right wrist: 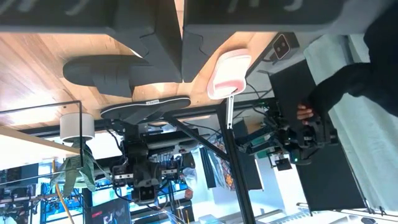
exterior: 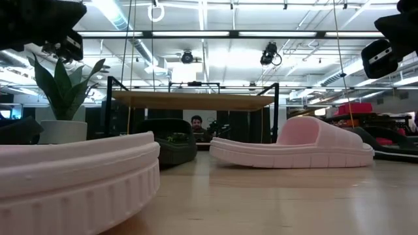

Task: Pick and place slides into the shelf
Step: Put the right pink slide on the shelf

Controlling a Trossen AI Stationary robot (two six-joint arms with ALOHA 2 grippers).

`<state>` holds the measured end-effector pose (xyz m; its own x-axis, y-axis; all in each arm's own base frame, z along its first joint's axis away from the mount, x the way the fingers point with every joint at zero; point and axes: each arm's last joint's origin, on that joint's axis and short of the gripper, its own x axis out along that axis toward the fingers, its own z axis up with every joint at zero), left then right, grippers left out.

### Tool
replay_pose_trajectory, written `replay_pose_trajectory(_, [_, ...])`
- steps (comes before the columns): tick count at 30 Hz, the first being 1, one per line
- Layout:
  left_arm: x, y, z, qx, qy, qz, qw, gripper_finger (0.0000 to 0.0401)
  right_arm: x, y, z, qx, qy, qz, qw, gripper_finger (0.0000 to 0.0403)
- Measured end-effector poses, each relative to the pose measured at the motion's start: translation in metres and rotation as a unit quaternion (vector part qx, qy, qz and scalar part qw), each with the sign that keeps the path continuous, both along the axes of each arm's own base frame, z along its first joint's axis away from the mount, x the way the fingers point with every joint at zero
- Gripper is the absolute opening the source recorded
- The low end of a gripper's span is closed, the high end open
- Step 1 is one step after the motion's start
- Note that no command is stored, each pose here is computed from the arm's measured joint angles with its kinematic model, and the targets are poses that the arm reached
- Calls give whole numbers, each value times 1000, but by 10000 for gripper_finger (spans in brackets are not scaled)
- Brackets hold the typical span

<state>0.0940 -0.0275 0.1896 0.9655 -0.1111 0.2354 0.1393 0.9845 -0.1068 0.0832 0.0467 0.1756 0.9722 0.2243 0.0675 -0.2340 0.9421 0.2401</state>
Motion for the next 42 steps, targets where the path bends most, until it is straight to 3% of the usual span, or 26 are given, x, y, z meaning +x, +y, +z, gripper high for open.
replay_pose_trajectory(7, [-1,0,5,0,-27,3,1000,14,0,0,0,0,0,0,1000,9])
replay_pose_trajectory(14, [-4,2,12,97,-75,39,992,15,0,0,0,-4,0,0,1000,9])
replay_pose_trajectory(23, [-4,2,13,139,-82,53,985,9,0,0,0,-66,-13,-9,998,9])
replay_pose_trajectory(27, [-4,2,13,142,-86,55,985,16,0,-1,6,-113,-57,-18,992,9])
replay_pose_trajectory(31, [-6,2,18,144,-109,63,982,18,-4,-3,25,-170,-162,-49,971,9])
replay_pose_trajectory(35, [-7,3,21,175,-131,81,972,10,-13,-6,45,-102,-269,-24,958,9])
replay_pose_trajectory(39, [-8,3,21,197,-133,89,967,7,-19,-9,55,-20,-314,-8,949,9])
replay_pose_trajectory(42, [-8,3,21,212,-134,95,963,11,-22,-11,59,-14,-335,-17,942,9])
